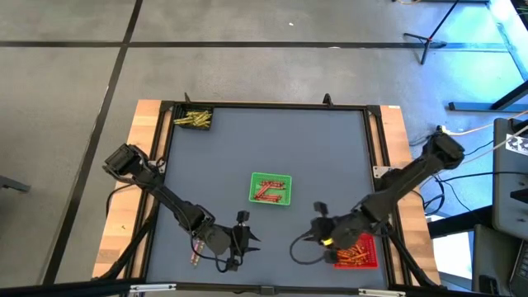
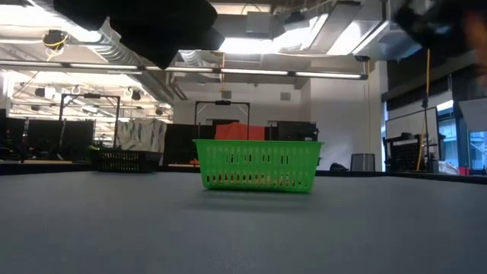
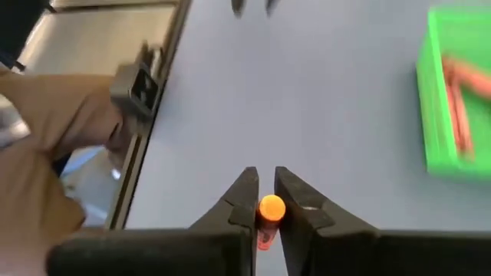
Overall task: Sort crayons
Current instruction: Put the orange crayon into the red bin
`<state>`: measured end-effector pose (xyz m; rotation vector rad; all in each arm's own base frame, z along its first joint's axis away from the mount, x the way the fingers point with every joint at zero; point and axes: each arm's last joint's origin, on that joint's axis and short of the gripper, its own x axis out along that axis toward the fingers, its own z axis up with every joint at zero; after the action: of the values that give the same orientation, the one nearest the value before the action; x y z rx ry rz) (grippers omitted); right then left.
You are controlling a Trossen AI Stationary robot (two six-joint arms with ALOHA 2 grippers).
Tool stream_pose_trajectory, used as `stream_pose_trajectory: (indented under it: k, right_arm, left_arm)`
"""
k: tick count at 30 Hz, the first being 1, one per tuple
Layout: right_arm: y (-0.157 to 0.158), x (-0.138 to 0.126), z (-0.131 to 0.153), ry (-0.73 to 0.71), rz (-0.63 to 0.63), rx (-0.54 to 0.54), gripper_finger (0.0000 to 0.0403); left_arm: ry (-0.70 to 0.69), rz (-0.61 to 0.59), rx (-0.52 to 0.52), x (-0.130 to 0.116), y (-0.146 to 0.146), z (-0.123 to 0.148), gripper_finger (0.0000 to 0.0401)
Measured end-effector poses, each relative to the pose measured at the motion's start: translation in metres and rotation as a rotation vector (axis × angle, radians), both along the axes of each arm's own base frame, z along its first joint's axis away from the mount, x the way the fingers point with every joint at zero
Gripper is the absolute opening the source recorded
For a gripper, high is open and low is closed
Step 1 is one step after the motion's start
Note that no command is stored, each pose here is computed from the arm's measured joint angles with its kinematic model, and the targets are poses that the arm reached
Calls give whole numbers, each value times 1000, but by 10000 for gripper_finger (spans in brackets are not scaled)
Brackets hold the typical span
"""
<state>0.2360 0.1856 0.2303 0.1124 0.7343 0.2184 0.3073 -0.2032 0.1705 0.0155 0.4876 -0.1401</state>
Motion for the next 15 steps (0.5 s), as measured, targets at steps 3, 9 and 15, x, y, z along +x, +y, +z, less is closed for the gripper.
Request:
stream_pose_trajectory:
  k: [3, 9, 15]
  right_arm:
    - [-1, -18, 3, 103, -43, 43, 33]
    - [6, -48, 6, 286, -80, 155, 13]
    - [14, -75, -4, 516, -205, 202, 27]
  left_arm:
    - [-5, 15, 7, 0, 0, 0, 105]
    - [-13, 38, 18, 0, 1, 0, 105]
    - [-16, 45, 22, 0, 1, 0, 105]
